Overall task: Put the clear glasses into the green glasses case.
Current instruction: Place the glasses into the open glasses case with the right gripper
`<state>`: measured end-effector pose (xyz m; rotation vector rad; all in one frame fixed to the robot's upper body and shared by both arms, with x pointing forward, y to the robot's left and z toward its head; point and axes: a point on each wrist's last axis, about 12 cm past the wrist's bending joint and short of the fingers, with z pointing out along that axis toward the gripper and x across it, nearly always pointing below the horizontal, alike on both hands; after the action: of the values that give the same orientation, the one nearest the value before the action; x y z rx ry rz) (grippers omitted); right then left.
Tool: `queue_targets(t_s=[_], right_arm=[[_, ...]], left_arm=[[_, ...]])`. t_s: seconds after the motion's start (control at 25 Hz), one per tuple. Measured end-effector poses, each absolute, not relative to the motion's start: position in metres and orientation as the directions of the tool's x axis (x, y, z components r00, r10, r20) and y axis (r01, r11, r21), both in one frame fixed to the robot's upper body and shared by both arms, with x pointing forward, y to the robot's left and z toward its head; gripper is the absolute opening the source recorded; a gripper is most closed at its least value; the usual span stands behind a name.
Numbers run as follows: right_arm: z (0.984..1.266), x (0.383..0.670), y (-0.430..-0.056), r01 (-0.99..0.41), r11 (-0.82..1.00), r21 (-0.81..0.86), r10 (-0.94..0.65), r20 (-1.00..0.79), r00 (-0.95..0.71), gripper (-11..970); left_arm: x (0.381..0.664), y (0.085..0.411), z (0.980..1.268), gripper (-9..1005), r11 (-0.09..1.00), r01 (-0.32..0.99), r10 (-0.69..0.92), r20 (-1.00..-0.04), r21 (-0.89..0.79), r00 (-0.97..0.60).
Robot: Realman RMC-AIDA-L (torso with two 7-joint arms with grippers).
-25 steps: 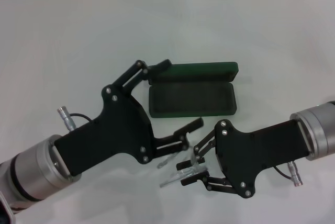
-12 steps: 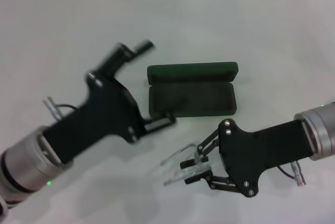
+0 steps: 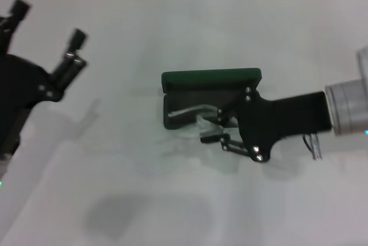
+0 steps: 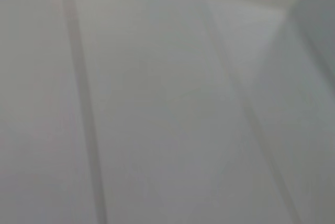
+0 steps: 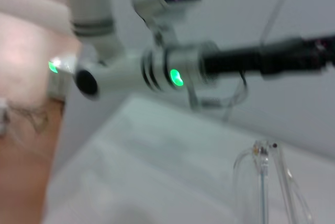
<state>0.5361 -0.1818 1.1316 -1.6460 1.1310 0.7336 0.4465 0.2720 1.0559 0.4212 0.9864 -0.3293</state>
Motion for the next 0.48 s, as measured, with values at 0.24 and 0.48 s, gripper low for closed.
queue_targets(t_s=[0.24, 0.48], right_arm=[[1.149, 0.541, -0.147, -0.915, -0.085, -0.394, -0.553, -0.746, 0.372, 127], [1.147, 0.544, -0.109, -0.894, -0.083, -0.440, -0.731, -0.583, 0.355, 127]], left_arm=[[0.432, 0.286, 1.044, 875, 0.904, 0.411, -0.080, -0.894, 0.121, 0.440], [0.425, 0.283, 1.039, 875, 0.885, 0.449, -0.081, -0.911, 0.120, 0.403]])
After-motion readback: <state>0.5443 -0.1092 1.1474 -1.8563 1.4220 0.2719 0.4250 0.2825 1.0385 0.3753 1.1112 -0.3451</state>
